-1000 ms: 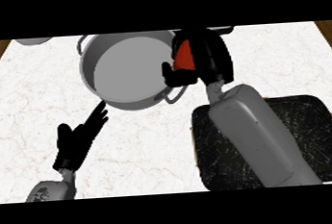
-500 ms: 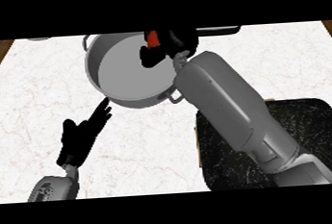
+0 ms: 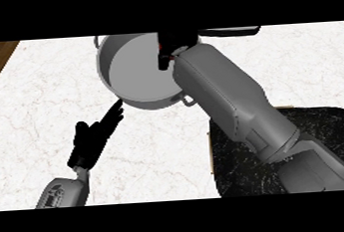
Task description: Pick the bell pepper from the tray and place it in the pot
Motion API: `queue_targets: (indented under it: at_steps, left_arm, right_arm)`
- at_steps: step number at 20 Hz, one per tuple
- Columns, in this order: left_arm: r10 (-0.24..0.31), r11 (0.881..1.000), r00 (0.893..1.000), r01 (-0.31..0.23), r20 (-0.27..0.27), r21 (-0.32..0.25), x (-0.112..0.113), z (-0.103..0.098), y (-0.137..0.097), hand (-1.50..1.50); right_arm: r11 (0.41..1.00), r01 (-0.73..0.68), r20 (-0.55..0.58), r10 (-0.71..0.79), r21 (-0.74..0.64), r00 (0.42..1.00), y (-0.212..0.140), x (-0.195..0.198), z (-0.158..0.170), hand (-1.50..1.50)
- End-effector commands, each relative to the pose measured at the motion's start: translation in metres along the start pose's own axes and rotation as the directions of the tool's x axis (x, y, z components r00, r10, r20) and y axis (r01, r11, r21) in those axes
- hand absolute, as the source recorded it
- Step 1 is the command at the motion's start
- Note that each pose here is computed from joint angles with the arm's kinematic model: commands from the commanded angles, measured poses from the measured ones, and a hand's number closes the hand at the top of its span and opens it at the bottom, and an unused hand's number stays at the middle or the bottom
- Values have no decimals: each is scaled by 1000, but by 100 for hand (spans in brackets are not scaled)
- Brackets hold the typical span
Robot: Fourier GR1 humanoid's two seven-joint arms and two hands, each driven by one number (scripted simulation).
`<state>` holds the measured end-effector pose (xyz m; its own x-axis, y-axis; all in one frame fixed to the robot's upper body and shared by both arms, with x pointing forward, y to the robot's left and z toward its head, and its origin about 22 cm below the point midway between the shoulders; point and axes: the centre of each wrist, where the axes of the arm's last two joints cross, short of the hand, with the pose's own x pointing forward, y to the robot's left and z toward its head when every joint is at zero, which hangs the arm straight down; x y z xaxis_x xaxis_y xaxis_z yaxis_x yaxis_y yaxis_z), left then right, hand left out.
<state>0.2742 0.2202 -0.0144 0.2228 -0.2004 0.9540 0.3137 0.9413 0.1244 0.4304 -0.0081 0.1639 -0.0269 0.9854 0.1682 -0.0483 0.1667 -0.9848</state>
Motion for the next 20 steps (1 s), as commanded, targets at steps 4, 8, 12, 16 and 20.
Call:
queue_targets:
  at_steps: [4,8,12,16,20]
  left_arm:
    - [-14,998,1000,16,24,-61,6,-7,-2,0]
    - [-20,999,1000,20,20,-44,6,-7,-12,0]
    - [-17,998,1000,19,23,-67,9,-13,-7,0]
    - [-29,999,999,29,14,-32,8,-8,3,0]
    - [1,1000,1000,-1,-2,-30,-3,-5,-2,0]
  right_arm:
    - [956,24,-256,54,294,965,14,-20,-12,150]
    - [927,11,-253,91,374,963,20,-22,-12,-150]
    - [951,256,-156,-230,176,961,5,-13,-8,-150]
    - [866,500,-68,-501,-31,863,-9,-11,-6,-150]
    - [712,668,-15,-687,-215,727,-16,-16,-8,-150]
